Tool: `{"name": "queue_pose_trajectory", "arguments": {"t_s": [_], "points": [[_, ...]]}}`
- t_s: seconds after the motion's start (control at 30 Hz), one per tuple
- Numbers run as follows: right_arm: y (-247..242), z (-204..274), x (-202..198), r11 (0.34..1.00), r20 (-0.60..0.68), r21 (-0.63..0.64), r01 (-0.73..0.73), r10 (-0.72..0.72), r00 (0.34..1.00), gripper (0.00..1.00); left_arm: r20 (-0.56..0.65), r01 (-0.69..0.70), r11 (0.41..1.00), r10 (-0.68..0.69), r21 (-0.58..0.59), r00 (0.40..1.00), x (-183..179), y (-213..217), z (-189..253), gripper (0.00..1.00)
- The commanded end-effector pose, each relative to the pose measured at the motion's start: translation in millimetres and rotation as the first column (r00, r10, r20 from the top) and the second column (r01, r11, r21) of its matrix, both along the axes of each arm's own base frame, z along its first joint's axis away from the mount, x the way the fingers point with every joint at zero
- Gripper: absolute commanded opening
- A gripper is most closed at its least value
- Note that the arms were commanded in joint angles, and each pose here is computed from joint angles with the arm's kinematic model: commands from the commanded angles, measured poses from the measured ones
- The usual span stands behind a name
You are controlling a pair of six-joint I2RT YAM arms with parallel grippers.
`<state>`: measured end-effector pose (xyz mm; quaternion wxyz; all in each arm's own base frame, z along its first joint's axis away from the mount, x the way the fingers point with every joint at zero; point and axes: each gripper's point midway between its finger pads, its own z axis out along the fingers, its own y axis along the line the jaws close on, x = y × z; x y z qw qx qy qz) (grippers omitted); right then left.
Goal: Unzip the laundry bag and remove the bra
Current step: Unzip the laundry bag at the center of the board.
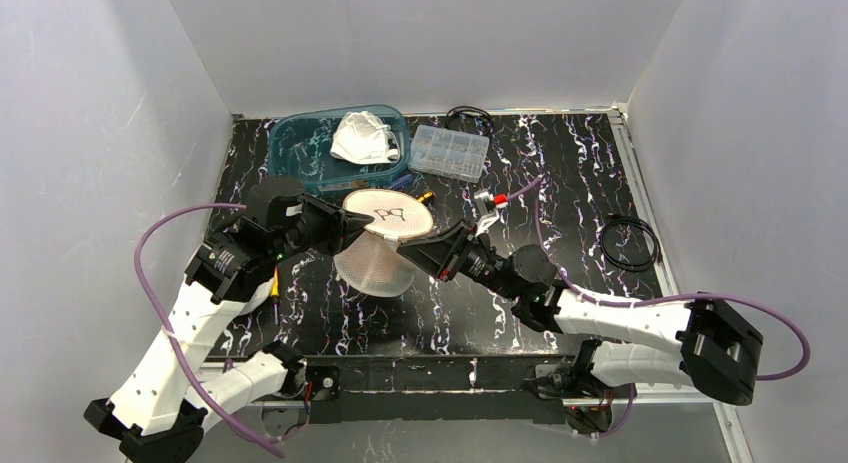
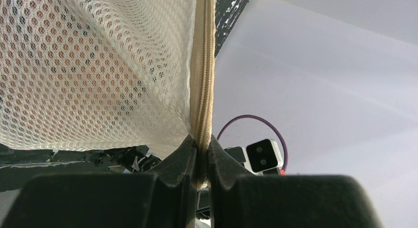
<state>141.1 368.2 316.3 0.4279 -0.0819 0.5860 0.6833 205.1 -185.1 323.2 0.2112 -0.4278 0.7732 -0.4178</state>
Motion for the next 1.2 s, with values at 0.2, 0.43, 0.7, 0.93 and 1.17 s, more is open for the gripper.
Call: {"name": "queue_pose_trajectory", "arguments": {"t_s": [0.2, 0.43, 0.7, 0.93, 1.17], "points": [[-13.1, 18.0, -0.8, 0.999, 0.037, 0.023, 0.037, -0.038, 0.999, 0.16, 0.027, -0.003, 1.000, 0.004, -0.023, 1.000, -2.3, 1.1, 6.3, 0.00], [-19.6, 4.4, 1.2, 0.996, 0.040, -0.059, 0.069, -0.067, 0.997, 0.02, 0.034, 0.021, 0.999, -0.020, -0.031, 0.999, -0.5, -4.6, 4.9, 0.00], [-31.4, -27.0, 11.4, 0.965, 0.010, -0.219, 0.143, -0.144, 0.990, 0.01, 0.066, 0.069, 0.997, -0.067, -0.029, 0.996, 3.6, -13.7, 0.4, 0.00], [-53.8, -67.7, 8.0, 0.894, 0.051, -0.415, 0.167, -0.160, 0.986, 0.01, 0.158, 0.389, 0.921, -0.388, 0.029, 0.908, 2.9, -59.3, -30.8, 0.00], [-79.5, -102.7, -0.5, 0.796, 0.083, -0.584, 0.161, -0.139, 0.987, 0.01, 0.277, 0.549, 0.829, -0.555, 0.107, 0.784, 16.2, -87.5, -72.8, 0.05]]}}
